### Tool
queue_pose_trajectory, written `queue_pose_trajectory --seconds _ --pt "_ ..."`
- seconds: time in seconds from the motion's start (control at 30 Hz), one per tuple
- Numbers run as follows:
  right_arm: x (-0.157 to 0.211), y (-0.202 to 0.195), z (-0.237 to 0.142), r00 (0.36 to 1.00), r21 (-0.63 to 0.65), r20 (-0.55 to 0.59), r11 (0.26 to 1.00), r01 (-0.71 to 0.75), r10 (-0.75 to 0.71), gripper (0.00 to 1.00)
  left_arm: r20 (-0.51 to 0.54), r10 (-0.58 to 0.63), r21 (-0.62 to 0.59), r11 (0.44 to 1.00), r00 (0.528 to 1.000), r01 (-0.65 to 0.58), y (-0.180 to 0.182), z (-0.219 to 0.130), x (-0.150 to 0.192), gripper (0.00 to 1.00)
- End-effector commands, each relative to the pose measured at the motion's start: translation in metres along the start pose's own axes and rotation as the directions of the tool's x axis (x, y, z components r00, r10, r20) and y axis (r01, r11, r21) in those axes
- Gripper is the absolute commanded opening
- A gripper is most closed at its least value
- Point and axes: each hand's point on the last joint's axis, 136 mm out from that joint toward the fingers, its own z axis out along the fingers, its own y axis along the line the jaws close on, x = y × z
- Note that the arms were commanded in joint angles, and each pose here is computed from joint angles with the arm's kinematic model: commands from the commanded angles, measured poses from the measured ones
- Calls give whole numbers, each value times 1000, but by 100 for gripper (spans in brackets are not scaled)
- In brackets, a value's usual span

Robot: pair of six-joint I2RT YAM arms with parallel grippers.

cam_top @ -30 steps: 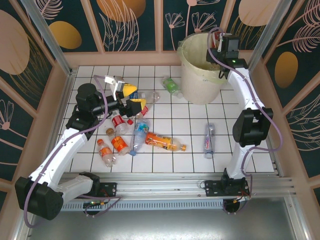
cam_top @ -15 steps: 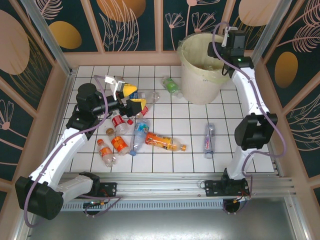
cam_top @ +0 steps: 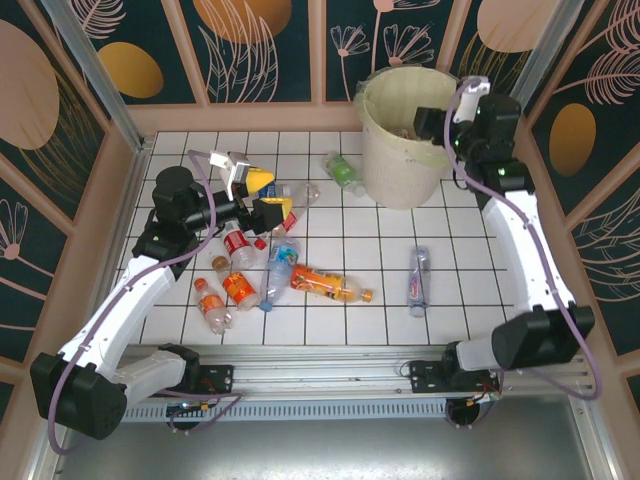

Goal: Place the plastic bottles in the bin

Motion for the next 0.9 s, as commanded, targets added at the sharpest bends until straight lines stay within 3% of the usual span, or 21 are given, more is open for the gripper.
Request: queue_pose_trajectory --seconds 0.0,0.3,0.47,0.87 --pt "23 32 -19 999 -102 -35 994 -29 26 79 5 40 41 998 999 -40 -10 -1 -3 98" --pt "154 21 -51 927 112 -277 967 -230 253 79 -55 27 177 984 998 -17 -28 3 0 98" --pt "207 -4 -72 865 292 -331 913 -286 377 82 -78 -14 210 977 997 30 -28 7 5 99" --pt "313 -31 -93 740 470 -466 844 -257 485 86 -189 -55 288 951 980 109 -45 37 41 99"
